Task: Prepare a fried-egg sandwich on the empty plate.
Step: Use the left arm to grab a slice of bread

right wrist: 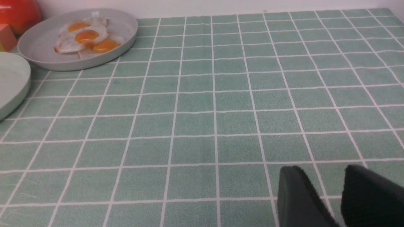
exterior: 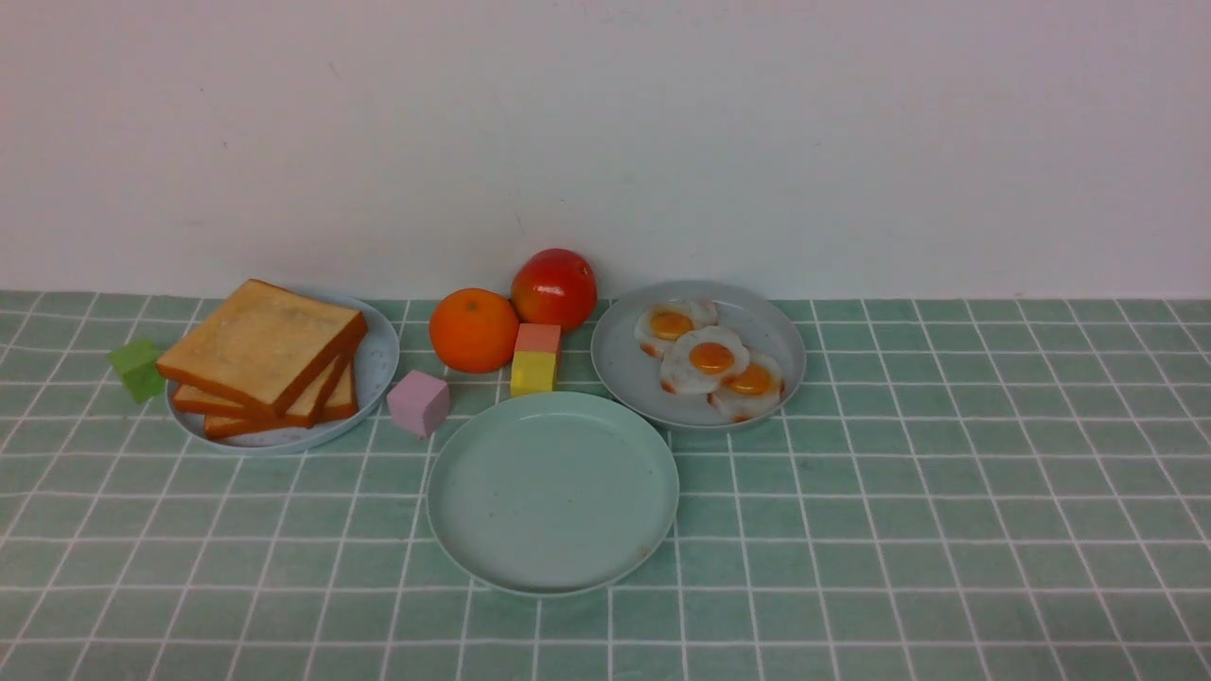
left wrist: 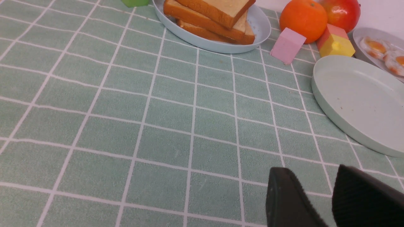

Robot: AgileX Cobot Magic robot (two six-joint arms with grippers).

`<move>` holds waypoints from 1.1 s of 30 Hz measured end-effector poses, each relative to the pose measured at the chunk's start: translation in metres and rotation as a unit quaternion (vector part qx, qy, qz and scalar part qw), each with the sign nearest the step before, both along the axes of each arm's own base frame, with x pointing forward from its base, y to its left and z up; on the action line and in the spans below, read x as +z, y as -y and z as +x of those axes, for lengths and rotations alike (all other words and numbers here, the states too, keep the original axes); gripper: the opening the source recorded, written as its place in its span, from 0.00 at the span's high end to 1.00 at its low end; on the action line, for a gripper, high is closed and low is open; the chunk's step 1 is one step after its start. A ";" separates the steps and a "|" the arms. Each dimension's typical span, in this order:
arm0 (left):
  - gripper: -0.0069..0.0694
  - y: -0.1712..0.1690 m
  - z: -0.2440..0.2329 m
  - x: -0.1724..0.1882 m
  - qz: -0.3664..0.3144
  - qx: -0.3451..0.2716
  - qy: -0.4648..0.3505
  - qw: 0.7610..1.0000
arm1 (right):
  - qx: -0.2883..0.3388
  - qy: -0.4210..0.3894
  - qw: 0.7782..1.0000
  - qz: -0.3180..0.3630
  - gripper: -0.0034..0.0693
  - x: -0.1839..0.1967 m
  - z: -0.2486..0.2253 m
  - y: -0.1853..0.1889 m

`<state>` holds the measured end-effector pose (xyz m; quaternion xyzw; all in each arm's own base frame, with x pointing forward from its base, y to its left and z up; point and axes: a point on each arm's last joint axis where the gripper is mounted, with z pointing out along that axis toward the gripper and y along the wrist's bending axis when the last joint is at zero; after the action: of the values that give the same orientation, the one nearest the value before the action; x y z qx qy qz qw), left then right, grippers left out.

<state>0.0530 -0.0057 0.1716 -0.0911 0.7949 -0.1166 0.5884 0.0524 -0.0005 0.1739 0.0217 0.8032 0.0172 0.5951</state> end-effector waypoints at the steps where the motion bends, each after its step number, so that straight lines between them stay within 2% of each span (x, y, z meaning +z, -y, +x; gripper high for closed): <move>1: 0.60 0.000 0.001 0.002 -0.016 0.002 0.011 1.000 | 0.000 0.000 1.000 0.000 0.62 0.000 0.000 0.000; 5: 0.60 0.002 0.003 0.015 -0.169 0.023 0.067 0.983 | 0.000 0.000 1.000 0.000 0.62 0.000 0.000 0.000; 6: 0.60 0.001 0.003 0.020 -0.229 0.032 0.090 0.969 | 0.000 0.000 1.000 0.000 0.62 0.000 0.000 0.000; 8: 0.60 0.000 0.004 0.026 -0.291 0.043 0.114 0.949 | 0.000 0.000 1.000 0.000 0.62 0.000 0.000 0.000; 12: 0.60 -0.005 0.004 0.033 -0.338 0.057 0.155 0.926 | 0.000 0.000 1.000 0.000 0.62 0.000 0.000 0.000; 16: 0.67 -0.003 0.002 0.040 -0.345 0.049 0.149 0.925 | 0.000 0.000 1.000 0.000 0.62 0.000 0.000 0.000; 19: 0.81 0.003 -0.001 0.060 -0.304 0.019 0.124 0.945 | 0.000 0.000 1.000 0.000 0.62 0.000 0.000 0.000; 20: 0.82 0.004 -0.001 0.064 -0.298 0.016 0.117 0.947 | 0.000 0.001 1.000 0.000 0.62 0.000 0.000 0.000; 21: 0.89 0.008 0.001 0.075 -0.266 0.002 0.087 0.960 | 0.000 0.007 1.000 0.007 0.62 0.001 0.000 0.000; 22: 0.93 0.010 0.003 0.085 -0.236 -0.011 0.063 0.970 | 0.012 0.015 0.999 0.031 0.62 0.002 0.001 -0.001; 25: 0.93 0.019 0.018 0.102 -0.159 -0.054 -0.054 0.984 | -0.008 0.040 0.990 0.136 0.62 0.006 0.002 -0.005; 26: 0.93 0.020 0.019 0.103 -0.148 -0.060 -0.061 0.985 | -0.009 0.047 0.988 0.145 0.62 0.007 0.002 -0.005; 27: 0.93 0.023 0.029 0.111 -0.106 -0.087 -0.117 0.984 | -0.013 0.072 0.978 0.197 0.62 0.012 0.003 -0.005; 28: 0.93 0.024 0.032 0.116 -0.085 -0.099 -0.126 0.983 | -0.014 0.084 0.973 0.214 0.62 0.015 0.004 -0.005; 29: 0.93 0.026 0.047 0.121 -0.030 -0.135 -0.181 0.974 | -0.017 0.111 0.963 0.245 0.62 0.020 0.004 -0.005; 33: 0.93 0.030 0.090 0.127 0.012 -0.174 -0.259 0.950 | -0.022 0.155 0.942 0.296 0.63 0.030 0.004 -0.003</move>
<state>0.1433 -0.0356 0.2985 0.0288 0.9249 -0.1800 0.3338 0.0563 0.0024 0.2040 0.2118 0.6591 0.2444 0.6790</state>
